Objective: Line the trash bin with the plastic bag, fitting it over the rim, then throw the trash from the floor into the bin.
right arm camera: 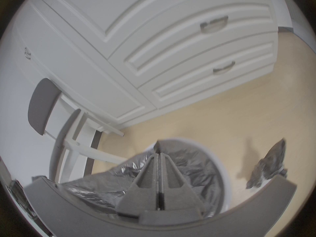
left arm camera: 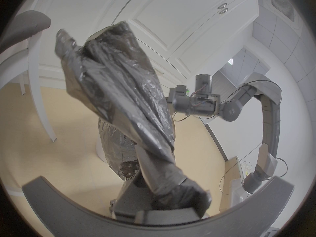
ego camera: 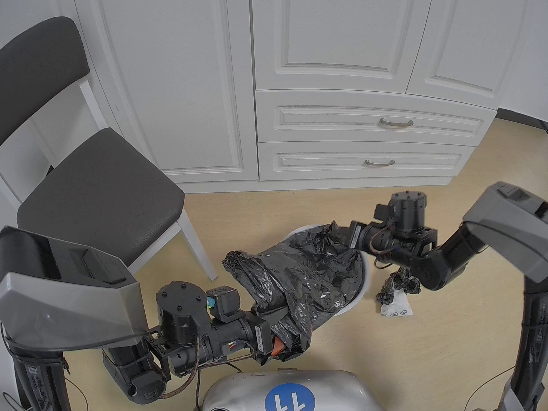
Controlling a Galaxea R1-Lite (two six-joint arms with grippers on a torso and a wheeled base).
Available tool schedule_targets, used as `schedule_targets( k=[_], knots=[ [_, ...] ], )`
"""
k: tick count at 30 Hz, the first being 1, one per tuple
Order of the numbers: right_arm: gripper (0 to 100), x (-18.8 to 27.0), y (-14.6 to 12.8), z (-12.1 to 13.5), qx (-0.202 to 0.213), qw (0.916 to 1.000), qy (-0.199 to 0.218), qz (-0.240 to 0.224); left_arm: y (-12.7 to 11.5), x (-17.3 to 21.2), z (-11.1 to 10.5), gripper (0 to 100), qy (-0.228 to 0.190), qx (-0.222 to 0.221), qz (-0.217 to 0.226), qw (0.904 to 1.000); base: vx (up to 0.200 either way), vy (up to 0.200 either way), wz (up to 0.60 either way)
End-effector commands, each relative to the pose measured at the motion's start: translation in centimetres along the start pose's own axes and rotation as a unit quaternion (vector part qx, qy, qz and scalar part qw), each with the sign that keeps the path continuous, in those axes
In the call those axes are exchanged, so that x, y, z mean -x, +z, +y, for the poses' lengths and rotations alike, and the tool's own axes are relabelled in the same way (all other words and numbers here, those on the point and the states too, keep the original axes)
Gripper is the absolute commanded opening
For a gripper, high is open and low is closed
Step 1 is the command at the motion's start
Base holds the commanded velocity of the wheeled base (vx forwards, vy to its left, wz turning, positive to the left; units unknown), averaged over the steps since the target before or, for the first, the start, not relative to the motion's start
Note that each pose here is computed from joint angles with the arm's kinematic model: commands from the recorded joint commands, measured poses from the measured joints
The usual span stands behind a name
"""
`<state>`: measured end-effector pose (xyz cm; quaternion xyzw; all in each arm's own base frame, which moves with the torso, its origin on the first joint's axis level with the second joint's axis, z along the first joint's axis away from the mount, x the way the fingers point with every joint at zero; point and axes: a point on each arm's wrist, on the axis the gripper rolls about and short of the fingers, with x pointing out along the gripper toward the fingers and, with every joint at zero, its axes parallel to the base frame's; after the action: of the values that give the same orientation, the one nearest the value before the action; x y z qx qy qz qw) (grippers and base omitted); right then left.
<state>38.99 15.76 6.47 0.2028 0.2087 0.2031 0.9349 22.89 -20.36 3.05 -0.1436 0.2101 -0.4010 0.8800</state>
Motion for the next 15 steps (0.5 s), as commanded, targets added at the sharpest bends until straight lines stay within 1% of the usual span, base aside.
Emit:
schedule_targets(
  k=[1, 3, 6, 8, 9, 11, 15],
  knots=[
    [0, 6.8, 7.2, 1.2, 0.033, 0.9962, -0.003, -0.080, 0.5, -1.1, -0.3, 0, 0.001, 0.000, -0.021, 0.9998, 0.000, 0.000, 0.00],
    [0, 9.8, 9.3, 1.5, 0.038, 0.9932, -0.004, -0.110, 0.4, -1.1, -0.5, 0, -0.003, -0.001, -0.018, 0.9998, 0.000, 0.000, 0.00],
    [0, 12.7, 10.8, 2.0, 0.041, 0.9902, -0.006, -0.133, -0.2, -1.2, -1.0, 0, -0.009, -0.004, -0.008, 0.9999, 0.000, 0.000, 0.00],
    [0, 13.4, 11.1, 2.2, 0.041, 0.9897, -0.003, -0.137, -0.3, -1.0, -1.1, 0, -0.010, -0.005, -0.005, 0.9999, 0.000, 0.000, 0.00],
    [0, 14.0, 11.1, 2.4, 0.043, 0.9901, 0.006, -0.134, -0.6, -0.8, -1.4, 0, -0.013, -0.005, 0.002, 0.9999, 0.000, 0.000, 0.00],
    [0, 14.0, 11.0, 2.4, 0.044, 0.9904, 0.012, -0.130, -0.9, -0.6, -1.6, 0, -0.014, -0.006, 0.009, 0.9998, 0.000, 0.000, 0.00],
    [0, 13.8, 11.0, 2.4, 0.045, 0.9906, 0.011, -0.129, -1.1, -0.3, -2.0, 0, -0.020, -0.006, 0.016, 0.9997, 0.000, 0.000, 0.00]
  ],
)
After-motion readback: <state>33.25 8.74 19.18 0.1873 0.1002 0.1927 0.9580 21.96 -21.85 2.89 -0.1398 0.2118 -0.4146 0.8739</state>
